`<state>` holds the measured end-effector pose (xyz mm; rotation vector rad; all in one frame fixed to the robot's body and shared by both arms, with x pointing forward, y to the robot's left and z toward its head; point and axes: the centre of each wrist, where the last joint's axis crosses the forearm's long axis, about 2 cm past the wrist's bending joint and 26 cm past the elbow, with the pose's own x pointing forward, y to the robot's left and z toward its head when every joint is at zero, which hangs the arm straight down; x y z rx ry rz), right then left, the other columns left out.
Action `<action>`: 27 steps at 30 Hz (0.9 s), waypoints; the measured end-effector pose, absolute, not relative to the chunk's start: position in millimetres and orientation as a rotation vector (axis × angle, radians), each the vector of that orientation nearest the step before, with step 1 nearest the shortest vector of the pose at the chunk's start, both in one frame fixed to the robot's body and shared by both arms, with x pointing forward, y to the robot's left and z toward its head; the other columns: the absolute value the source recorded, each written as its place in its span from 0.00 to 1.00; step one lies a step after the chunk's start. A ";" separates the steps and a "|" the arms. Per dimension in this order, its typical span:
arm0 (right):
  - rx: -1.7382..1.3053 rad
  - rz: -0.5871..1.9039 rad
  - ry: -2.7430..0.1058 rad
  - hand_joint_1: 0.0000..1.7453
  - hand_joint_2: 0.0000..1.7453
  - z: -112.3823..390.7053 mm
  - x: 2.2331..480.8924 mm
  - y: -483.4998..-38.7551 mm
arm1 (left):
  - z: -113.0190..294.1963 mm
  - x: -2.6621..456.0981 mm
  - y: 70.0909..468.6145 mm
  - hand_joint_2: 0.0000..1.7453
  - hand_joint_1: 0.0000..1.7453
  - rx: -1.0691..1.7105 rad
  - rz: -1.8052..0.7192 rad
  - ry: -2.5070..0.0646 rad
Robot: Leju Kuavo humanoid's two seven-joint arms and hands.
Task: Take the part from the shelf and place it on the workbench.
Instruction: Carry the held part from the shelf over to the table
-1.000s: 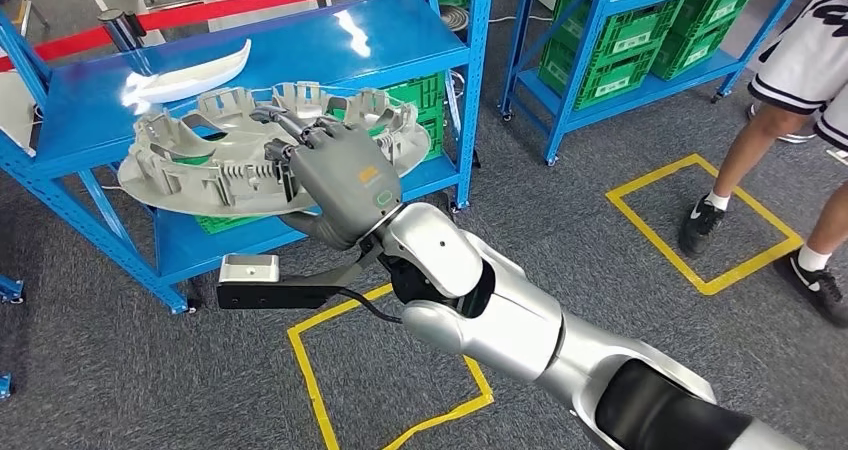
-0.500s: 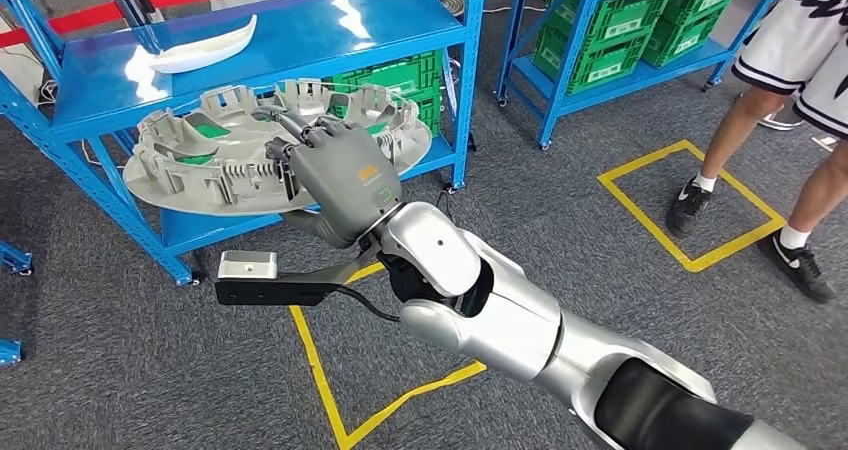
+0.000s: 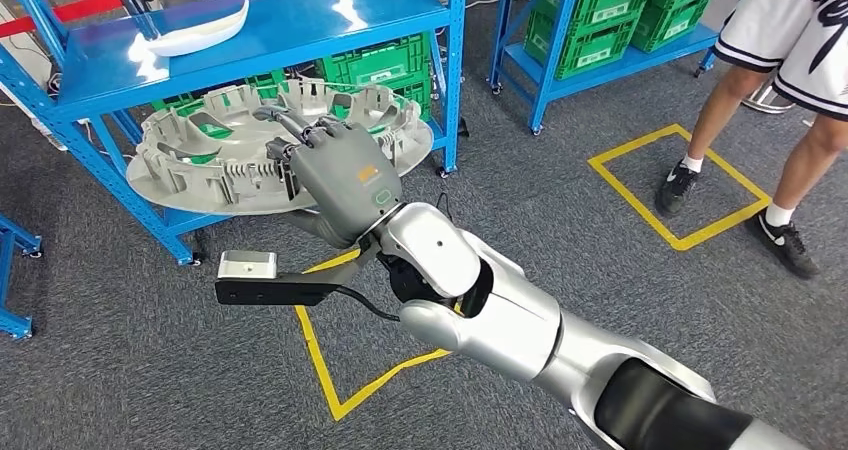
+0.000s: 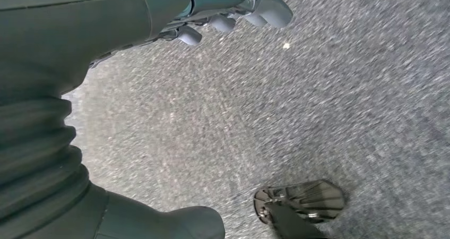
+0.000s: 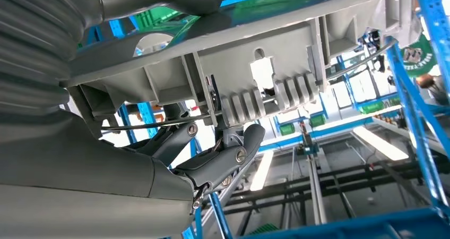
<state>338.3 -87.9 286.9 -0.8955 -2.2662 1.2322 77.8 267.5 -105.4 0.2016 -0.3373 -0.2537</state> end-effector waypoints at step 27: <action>-0.943 1.252 -2.195 1.00 1.00 266.3 336.3 -101.0 | -104.2 84.8 265.5 1.00 0.00 0.180 -0.309 -0.333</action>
